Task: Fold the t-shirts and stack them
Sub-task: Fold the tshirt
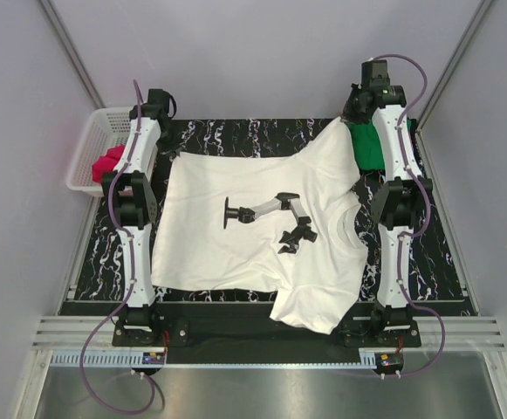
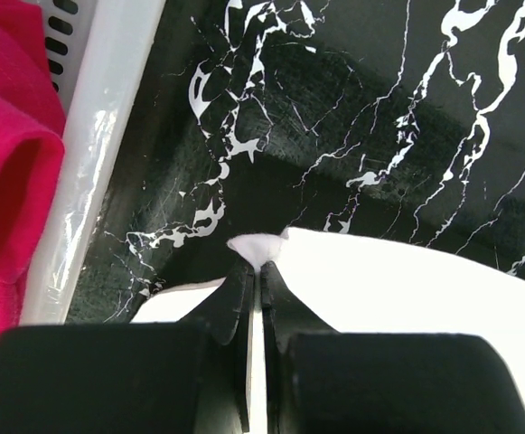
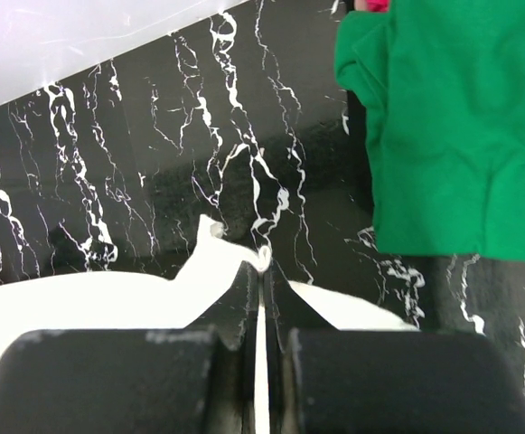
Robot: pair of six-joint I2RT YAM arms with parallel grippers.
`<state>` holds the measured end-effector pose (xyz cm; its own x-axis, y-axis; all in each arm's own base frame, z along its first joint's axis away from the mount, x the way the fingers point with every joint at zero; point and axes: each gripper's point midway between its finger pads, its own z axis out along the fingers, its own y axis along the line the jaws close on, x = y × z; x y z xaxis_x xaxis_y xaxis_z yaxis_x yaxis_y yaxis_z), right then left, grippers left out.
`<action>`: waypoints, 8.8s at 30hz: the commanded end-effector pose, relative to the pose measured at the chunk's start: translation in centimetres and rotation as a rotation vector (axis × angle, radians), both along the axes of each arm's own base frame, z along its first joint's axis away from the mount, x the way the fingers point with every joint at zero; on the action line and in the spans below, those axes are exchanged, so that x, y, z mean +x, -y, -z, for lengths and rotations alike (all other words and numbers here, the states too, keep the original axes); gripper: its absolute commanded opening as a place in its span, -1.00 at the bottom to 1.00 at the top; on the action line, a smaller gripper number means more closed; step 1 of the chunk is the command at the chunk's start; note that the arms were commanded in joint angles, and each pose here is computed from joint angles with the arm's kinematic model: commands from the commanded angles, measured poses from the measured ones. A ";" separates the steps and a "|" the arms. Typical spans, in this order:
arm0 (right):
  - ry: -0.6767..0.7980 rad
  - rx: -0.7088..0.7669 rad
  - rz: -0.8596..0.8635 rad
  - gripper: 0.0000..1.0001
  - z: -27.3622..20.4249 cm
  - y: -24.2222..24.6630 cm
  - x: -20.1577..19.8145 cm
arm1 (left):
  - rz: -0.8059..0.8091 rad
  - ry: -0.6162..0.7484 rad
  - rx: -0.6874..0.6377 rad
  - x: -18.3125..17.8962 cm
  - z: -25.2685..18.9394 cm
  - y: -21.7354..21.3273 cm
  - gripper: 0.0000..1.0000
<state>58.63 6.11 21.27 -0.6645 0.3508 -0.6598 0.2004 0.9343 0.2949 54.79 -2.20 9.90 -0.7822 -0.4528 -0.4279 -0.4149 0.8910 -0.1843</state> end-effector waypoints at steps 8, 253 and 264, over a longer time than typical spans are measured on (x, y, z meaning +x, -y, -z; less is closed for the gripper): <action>0.111 0.034 -0.049 -1.00 -2.2 0.2 2.1 | 0.020 0.105 -0.021 2.2 -2.3 -0.4 -1.00; -0.637 -0.062 0.246 -0.32 14.7 4.0 -22.2 | 0.495 -0.181 -0.079 -22.0 -0.7 14.8 0.01; -0.651 -0.059 0.230 -0.28 15.8 4.3 -21.6 | 0.479 -0.197 -0.079 -22.4 -0.5 14.5 0.01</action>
<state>35.71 1.97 4.64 -0.8525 0.5080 -0.1233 0.5144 0.8572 -0.0248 32.32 -17.21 9.14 -0.9811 -0.0407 -0.1891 0.0016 0.9758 -0.2187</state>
